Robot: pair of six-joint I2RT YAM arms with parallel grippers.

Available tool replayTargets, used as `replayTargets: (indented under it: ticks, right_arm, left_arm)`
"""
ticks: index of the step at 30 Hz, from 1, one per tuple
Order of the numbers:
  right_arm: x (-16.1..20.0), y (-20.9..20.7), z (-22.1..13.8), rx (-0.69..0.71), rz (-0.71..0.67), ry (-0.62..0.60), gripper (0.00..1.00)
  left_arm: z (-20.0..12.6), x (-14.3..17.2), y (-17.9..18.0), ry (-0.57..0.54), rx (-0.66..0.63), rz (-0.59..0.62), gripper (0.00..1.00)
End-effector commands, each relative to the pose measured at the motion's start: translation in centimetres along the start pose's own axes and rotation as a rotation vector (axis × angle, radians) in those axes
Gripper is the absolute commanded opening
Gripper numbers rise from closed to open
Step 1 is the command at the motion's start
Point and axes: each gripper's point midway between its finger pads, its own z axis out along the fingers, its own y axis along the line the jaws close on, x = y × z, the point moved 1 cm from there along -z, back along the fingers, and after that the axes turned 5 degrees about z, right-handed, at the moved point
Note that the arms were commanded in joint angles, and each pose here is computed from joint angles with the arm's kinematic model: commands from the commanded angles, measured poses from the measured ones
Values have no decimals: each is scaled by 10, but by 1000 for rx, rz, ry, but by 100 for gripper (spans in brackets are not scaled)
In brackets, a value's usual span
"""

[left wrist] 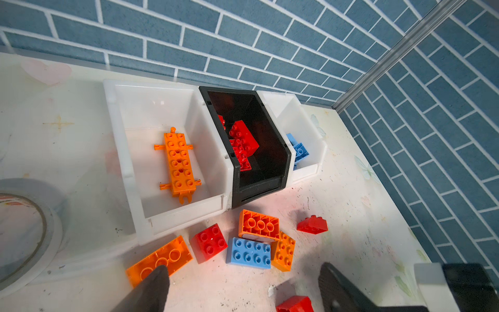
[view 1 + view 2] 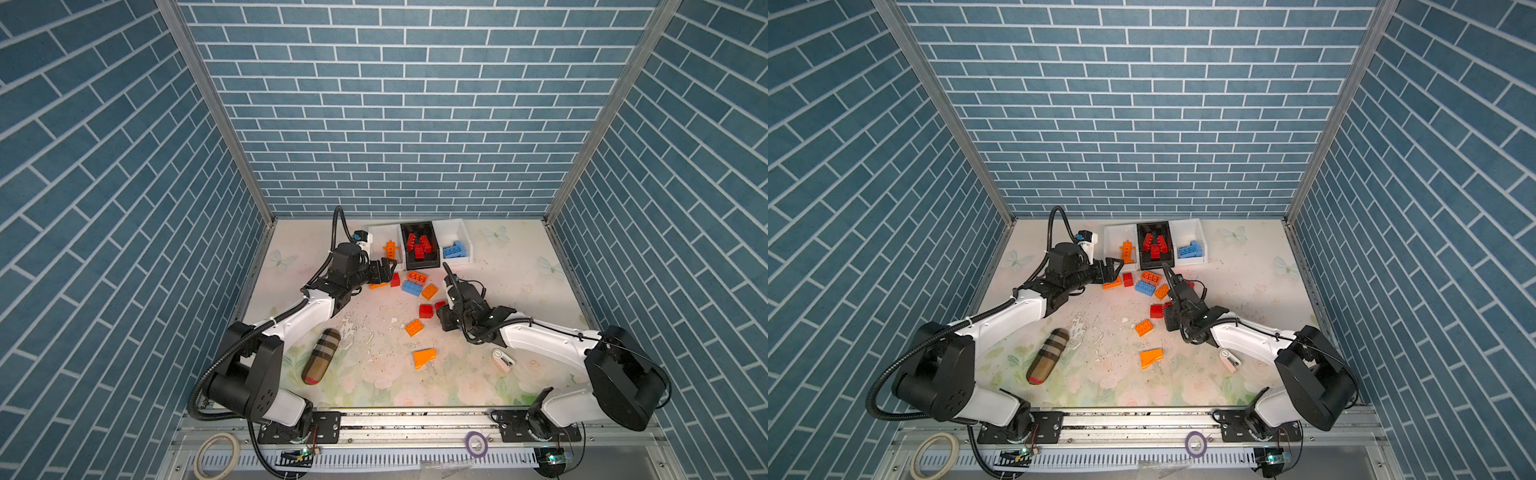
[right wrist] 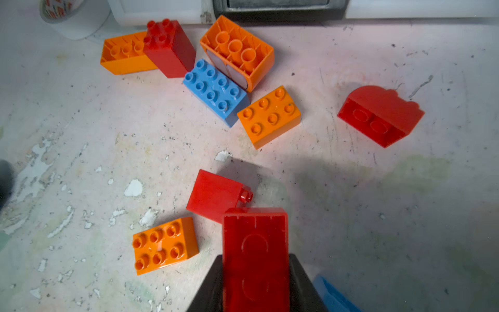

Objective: Sort the legos into containers by color
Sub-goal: Pick up the lego from the center of the table, then place the lego in the container.

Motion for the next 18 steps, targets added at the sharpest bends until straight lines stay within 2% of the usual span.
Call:
replayTargets:
  ticks: [1, 8, 18]
  right_arm:
    - [-32, 16, -14, -109, 67, -66, 29]
    - [-71, 17, -21, -273, 198, -132, 29]
    - [-132, 11, -17, -470, 369, -224, 28]
  left_arm:
    - [-12, 9, 0, 24, -17, 47, 88]
    - [-25, 31, 2, 105, -40, 78, 78]
    - [-45, 63, 3, 180, -173, 164, 77]
